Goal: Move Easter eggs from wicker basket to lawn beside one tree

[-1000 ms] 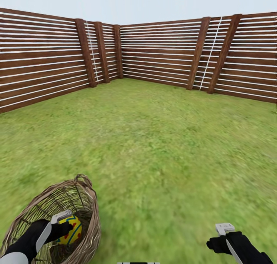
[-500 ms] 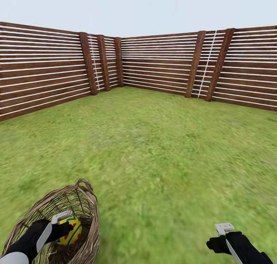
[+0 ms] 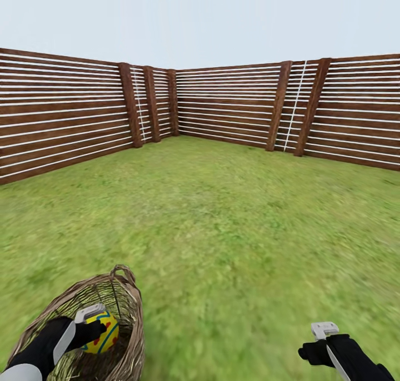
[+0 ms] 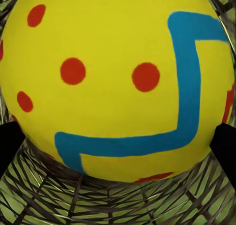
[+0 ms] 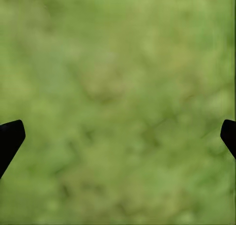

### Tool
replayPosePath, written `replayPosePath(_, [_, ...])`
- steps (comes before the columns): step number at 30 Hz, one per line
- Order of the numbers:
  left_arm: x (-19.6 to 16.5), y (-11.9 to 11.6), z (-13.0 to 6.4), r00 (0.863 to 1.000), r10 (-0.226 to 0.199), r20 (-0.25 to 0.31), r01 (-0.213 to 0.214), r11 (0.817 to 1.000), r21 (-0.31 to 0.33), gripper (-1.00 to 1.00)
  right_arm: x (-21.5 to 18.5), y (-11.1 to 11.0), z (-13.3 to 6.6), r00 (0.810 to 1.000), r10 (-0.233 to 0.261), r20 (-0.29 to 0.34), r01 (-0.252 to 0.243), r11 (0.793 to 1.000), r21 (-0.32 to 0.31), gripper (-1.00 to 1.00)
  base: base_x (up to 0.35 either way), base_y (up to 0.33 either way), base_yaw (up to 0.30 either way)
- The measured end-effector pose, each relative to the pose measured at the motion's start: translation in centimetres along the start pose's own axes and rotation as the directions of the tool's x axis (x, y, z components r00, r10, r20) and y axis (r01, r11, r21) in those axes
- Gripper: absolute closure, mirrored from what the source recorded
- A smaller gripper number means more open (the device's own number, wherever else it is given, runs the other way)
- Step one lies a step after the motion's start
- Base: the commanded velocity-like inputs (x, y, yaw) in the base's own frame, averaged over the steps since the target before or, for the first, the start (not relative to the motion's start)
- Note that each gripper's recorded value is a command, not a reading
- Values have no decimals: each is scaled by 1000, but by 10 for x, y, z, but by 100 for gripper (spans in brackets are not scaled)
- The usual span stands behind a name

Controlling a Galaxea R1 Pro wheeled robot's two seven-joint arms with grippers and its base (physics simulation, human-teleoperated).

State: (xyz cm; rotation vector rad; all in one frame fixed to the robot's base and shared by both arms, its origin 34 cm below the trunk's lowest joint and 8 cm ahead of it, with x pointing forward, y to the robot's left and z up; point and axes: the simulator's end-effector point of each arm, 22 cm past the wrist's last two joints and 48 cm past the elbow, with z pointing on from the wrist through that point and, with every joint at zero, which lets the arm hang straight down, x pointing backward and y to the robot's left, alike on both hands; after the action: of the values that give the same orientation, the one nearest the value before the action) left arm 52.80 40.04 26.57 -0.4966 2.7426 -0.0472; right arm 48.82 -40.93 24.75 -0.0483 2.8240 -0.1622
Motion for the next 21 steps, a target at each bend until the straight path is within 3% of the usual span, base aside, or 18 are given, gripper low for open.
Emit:
replayPosePath(3, [-1, -1, 0, 1000, -1, 6, 1, 1000, 2, 100, 0, 0, 0, 1000, 0, 0, 0, 1000, 0, -100, -113, 0, 0])
replayPosePath(15, [5, -14, 3, 1000, 1, -3, -1, 1000, 17, 100, 0, 0, 0, 1000, -1, -1, 1, 1000, 0, -100, -323, 0, 0])
replayPosePath(21, [0, -16, -2, 1000, -3, 11, 2, 1000, 25, 100, -5, 0, -4, 1000, 0, 12, 0, 1000, -1, -100, -28, 0, 0])
